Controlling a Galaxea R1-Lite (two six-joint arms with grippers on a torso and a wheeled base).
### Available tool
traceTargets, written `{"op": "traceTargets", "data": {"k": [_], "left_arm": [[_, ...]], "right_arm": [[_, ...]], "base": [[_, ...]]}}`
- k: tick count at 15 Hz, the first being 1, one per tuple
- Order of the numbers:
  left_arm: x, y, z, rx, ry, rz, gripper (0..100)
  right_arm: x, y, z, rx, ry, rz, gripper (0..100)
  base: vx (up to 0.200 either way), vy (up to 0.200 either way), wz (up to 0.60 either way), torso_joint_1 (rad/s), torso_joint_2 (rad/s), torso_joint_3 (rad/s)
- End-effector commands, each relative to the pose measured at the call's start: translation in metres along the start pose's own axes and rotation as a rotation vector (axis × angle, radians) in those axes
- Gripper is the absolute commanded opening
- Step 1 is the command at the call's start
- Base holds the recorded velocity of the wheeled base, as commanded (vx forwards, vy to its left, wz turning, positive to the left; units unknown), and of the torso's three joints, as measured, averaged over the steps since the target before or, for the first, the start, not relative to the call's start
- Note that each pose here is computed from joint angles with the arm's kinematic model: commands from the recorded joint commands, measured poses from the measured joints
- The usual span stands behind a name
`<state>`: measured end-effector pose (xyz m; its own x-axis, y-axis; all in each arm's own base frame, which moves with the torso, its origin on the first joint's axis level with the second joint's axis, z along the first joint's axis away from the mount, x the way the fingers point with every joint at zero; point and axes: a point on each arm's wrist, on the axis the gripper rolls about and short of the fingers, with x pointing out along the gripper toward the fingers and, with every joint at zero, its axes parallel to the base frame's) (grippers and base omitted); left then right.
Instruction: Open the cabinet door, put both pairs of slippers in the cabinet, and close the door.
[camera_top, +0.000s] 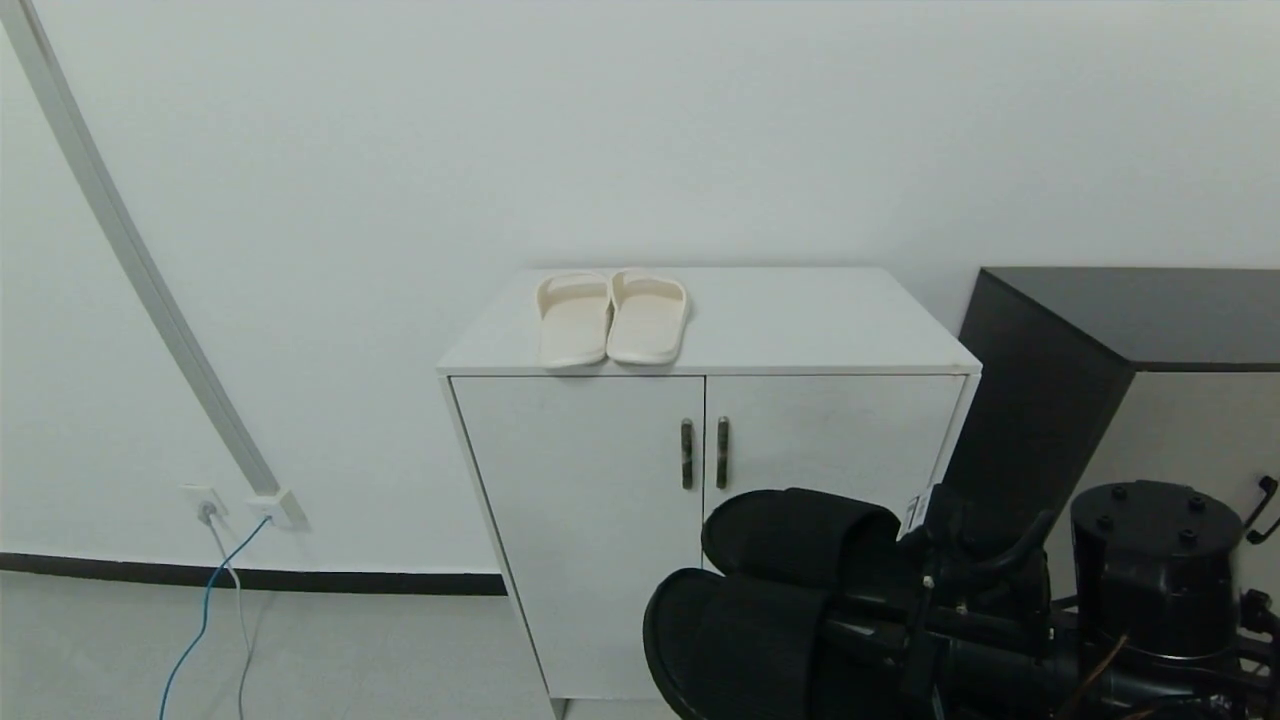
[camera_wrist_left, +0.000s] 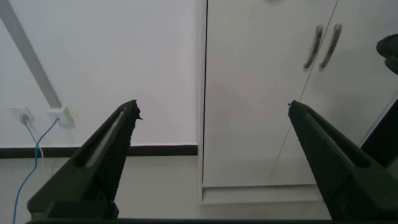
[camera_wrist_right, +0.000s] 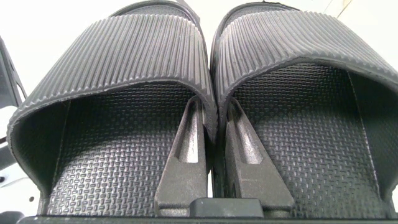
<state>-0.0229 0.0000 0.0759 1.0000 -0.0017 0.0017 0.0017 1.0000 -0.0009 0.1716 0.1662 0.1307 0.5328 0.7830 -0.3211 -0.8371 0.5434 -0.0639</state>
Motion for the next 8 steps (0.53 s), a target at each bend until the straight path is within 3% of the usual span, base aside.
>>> {"op": "traceTargets", "data": {"k": [1, 8], "left_arm": [[0.0001, 0.0000, 0.0002, -0.001, 0.000, 0.000, 100], [0.0001, 0.0000, 0.0001, 0.001, 0.002, 0.000, 100]], "right_arm": [[0.0003, 0.0005, -0.0010, 0.000, 0.004, 0.003, 0], [0.0012, 0.0050, -0.0025, -0.025, 0.010, 0.020, 0]], "base": [[0.000, 0.000, 0.00, -0.193, 0.52, 0.320], [0.000, 0.000, 0.00, -0.169, 0.50, 0.326]]}}
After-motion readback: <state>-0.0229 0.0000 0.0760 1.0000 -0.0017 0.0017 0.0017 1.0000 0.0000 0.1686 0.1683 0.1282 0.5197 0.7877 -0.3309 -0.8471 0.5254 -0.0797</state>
